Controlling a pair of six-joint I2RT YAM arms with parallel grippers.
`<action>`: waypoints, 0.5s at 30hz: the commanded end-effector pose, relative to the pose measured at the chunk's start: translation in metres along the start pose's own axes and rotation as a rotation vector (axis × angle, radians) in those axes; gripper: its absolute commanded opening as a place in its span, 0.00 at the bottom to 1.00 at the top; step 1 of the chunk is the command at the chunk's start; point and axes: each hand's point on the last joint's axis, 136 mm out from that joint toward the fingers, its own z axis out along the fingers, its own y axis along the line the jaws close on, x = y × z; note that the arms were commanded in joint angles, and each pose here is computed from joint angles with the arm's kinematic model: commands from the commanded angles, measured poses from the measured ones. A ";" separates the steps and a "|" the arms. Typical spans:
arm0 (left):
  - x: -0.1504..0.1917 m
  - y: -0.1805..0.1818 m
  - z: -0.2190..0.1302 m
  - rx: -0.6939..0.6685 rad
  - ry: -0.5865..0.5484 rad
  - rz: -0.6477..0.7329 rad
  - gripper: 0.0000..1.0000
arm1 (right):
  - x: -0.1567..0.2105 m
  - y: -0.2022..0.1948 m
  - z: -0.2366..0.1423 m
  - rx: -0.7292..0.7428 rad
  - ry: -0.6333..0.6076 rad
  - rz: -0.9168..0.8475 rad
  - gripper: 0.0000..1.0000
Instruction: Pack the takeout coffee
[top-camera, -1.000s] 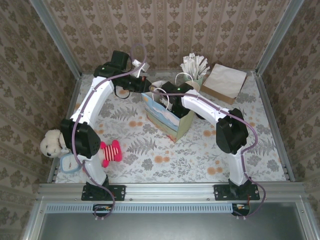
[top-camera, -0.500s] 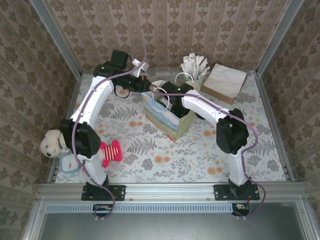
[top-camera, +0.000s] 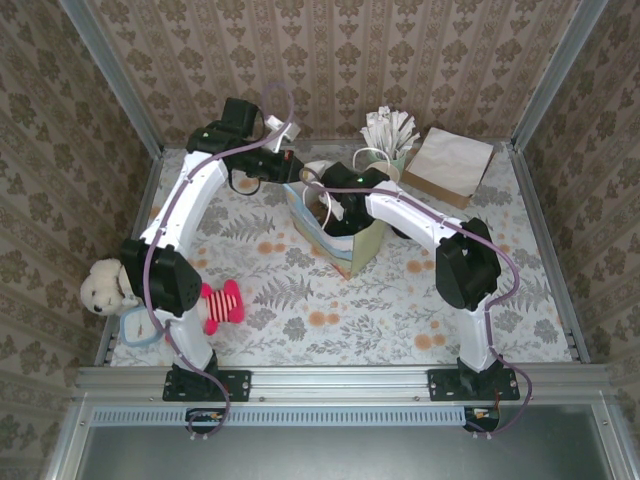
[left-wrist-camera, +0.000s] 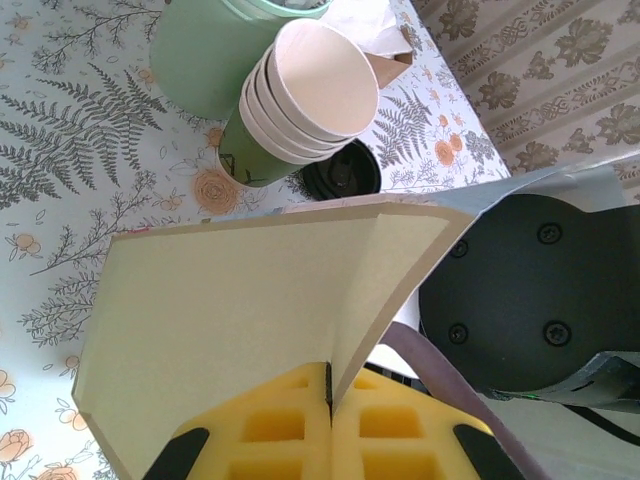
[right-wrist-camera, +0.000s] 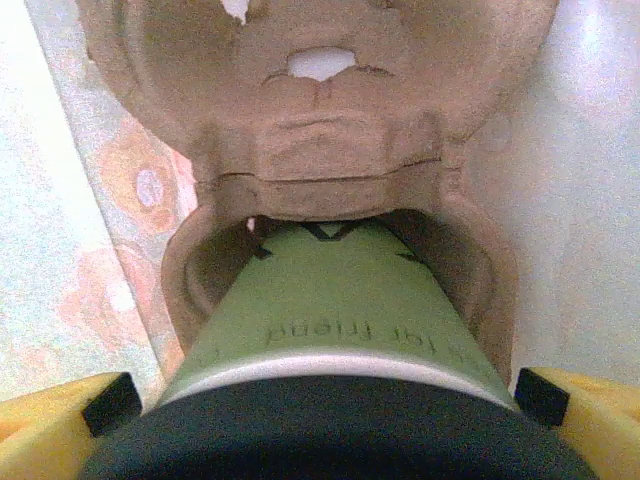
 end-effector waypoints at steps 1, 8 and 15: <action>-0.012 -0.014 -0.010 0.019 -0.037 0.072 0.00 | 0.000 0.001 -0.012 -0.020 -0.023 0.018 1.00; -0.010 -0.012 -0.009 0.013 -0.030 0.063 0.00 | -0.007 0.004 -0.029 -0.029 -0.073 0.021 1.00; -0.009 -0.006 -0.007 -0.010 -0.021 0.037 0.00 | -0.016 0.001 -0.046 -0.014 -0.157 0.008 1.00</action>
